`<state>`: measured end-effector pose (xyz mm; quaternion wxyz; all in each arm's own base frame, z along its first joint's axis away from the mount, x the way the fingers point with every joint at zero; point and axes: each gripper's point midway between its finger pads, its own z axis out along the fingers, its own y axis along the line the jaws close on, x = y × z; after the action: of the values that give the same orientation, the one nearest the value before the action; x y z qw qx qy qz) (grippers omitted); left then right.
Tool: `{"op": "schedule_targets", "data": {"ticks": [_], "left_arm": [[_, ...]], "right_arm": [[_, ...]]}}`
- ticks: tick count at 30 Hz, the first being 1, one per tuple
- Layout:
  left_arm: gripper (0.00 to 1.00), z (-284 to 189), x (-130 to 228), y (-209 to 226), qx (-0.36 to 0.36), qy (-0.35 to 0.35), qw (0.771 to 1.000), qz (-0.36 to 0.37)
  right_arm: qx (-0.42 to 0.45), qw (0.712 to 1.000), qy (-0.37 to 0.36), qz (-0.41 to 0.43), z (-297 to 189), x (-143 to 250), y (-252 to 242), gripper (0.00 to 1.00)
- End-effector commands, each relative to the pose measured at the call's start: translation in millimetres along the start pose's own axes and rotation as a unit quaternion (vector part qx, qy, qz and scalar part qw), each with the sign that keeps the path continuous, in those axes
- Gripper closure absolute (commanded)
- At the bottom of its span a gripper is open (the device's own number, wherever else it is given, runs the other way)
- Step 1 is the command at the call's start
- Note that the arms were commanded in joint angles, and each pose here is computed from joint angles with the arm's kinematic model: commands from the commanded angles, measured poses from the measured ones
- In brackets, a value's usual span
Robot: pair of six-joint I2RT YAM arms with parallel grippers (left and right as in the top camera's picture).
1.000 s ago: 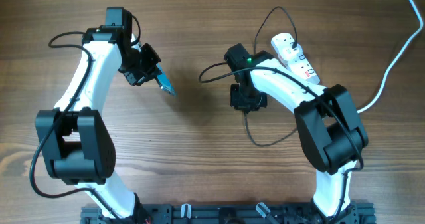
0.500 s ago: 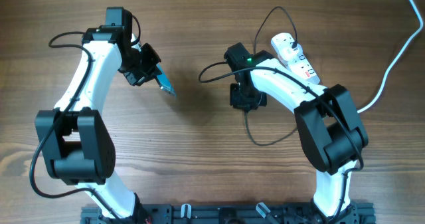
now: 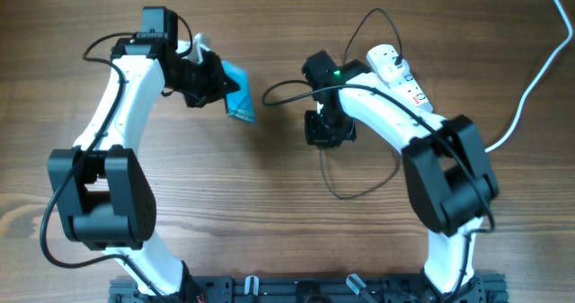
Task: Plug charger to phone and switch on socket
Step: 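Push the USB-C plug into the phone's bottom port with the right gripper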
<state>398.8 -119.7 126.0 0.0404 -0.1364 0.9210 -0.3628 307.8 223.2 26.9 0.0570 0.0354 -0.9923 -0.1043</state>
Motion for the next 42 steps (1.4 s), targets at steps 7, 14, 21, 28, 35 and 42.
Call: {"op": "schedule_targets", "data": {"ticks": [7,14,21,28,35,42], "left_arm": [[0.96,-44.3,33.6,-106.9,0.297,0.044,0.934,0.192],[0.96,-54.3,42.2,-122.8,0.35,0.055,0.91,0.216],[0.96,-54.3,42.2,-122.9,0.349,0.056,0.911,0.212],[0.96,-40.5,26.4,-109.7,0.285,0.051,0.947,0.138],[0.96,-42.0,14.9,-116.6,0.288,0.045,0.951,0.107],[0.96,-33.5,24.2,-127.5,0.29,0.055,0.947,0.128]], "right_arm": [[-0.219,0.952,-0.121,-0.175,-156.2,52.2,107.8,0.96],[-0.179,0.962,-0.136,-0.158,-145.5,61.6,124.4,0.96],[-0.159,0.968,-0.165,-0.102,-143.0,57.3,133.5,0.96],[-0.171,0.966,-0.173,-0.088,-146.4,53.0,138.9,0.96],[-0.177,0.966,-0.175,-0.076,-147.5,51.2,140.8,0.95],[-0.189,0.96,-0.195,-0.074,-153.4,43.0,147.2,0.95]]}}
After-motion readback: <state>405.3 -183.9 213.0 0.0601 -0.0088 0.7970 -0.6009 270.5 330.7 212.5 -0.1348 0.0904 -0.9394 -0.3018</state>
